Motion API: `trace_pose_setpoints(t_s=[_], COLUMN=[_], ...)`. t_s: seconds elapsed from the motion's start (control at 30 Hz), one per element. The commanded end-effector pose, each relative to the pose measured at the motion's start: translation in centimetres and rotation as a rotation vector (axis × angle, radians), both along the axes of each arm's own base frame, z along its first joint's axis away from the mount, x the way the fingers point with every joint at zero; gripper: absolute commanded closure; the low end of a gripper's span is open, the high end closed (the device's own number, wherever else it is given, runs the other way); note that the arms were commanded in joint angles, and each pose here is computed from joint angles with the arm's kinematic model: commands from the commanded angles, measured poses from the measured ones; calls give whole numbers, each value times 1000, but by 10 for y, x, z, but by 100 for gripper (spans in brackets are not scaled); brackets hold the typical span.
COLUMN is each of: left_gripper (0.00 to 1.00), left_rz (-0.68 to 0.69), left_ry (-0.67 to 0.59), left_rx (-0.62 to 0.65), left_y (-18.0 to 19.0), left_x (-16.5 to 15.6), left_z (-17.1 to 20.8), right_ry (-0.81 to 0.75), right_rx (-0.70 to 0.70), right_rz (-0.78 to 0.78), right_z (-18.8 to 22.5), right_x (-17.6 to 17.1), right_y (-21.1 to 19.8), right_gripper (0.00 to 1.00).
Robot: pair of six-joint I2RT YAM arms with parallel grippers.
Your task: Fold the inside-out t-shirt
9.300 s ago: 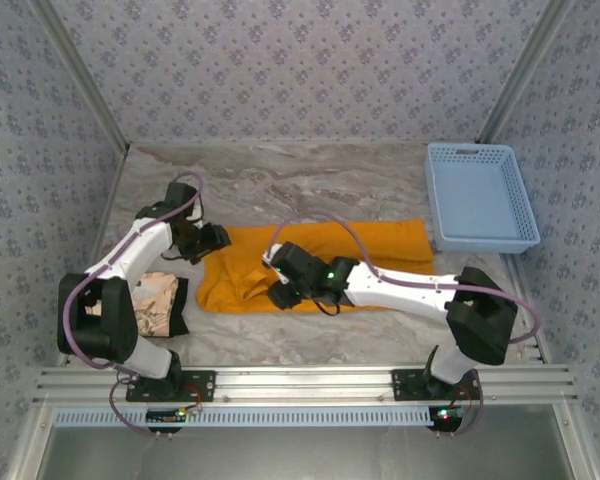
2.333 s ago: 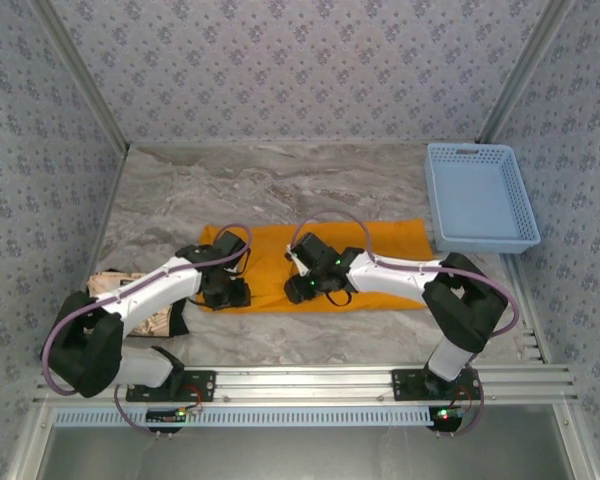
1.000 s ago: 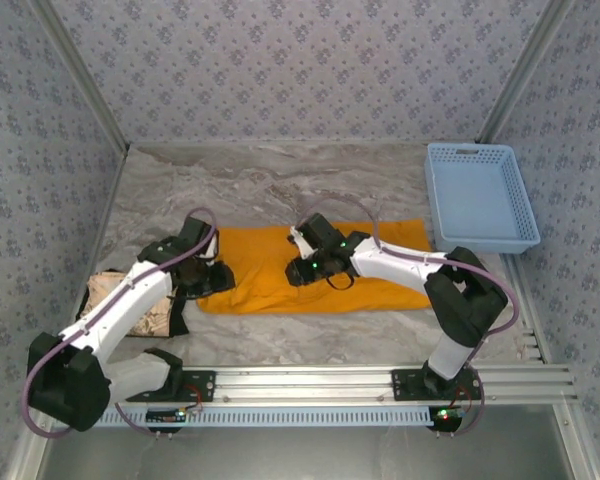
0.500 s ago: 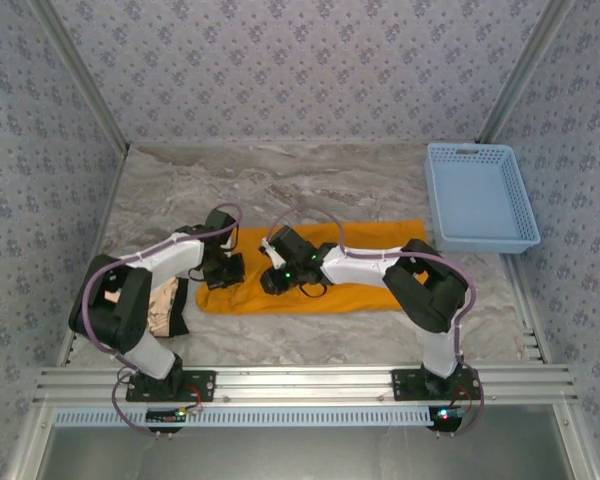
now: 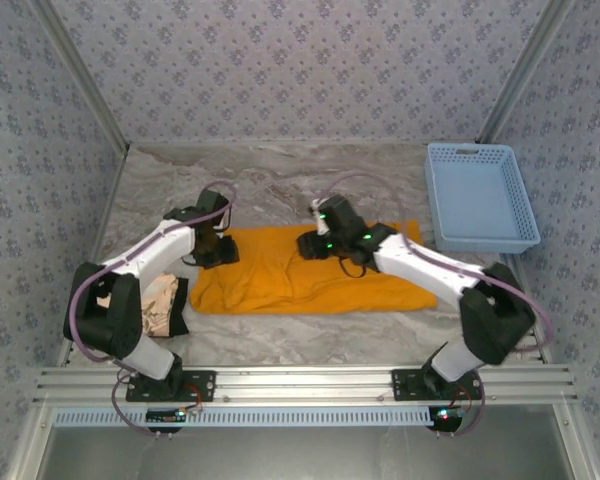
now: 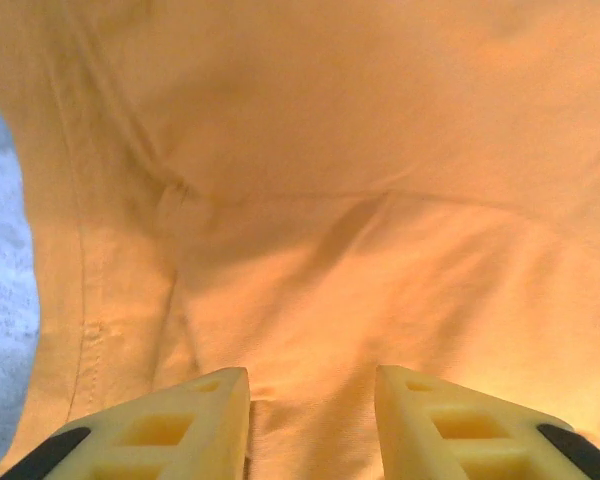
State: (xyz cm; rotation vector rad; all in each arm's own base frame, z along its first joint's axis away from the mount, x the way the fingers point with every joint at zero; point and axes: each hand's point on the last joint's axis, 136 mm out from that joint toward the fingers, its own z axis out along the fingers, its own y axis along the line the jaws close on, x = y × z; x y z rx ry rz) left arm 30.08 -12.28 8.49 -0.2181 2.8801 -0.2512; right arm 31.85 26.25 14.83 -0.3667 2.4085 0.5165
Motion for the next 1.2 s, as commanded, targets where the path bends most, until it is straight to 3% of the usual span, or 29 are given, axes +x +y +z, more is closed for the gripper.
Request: trace_pose_setpoints(t_s=[0.0, 0.13, 0.27, 0.37, 0.6, 0.87, 1.17], left_gripper=[58, 57, 57, 56, 55, 53, 52], left_rz=[-50, -198, -347, -381, -368, -248, -416], left_ry=[-31, -41, -9, 57, 258, 276, 340], left_rx=[-15, 23, 174, 132, 147, 82, -43], left_y=[-7, -36, -43, -43, -29, -37, -111], left_x=[8, 28, 8, -17, -82, -114, -149], left_z=[19, 15, -9, -25, -51, -43, -49], right_ry=[141, 156, 246, 322, 328, 272, 232], right_rx=[-195, -329, -253, -183, -157, -192, -93], right_rz=[-295, -813, -868, -888, -705, -595, -467], right_z=[-53, -73, -92, -108, -134, -133, -129], right_x=[-22, -68, -79, -67, -6, 78, 174], right_y=[-89, -190, -196, -196, -182, -172, -126], right_gripper=[46, 44, 41, 42, 49, 53, 55])
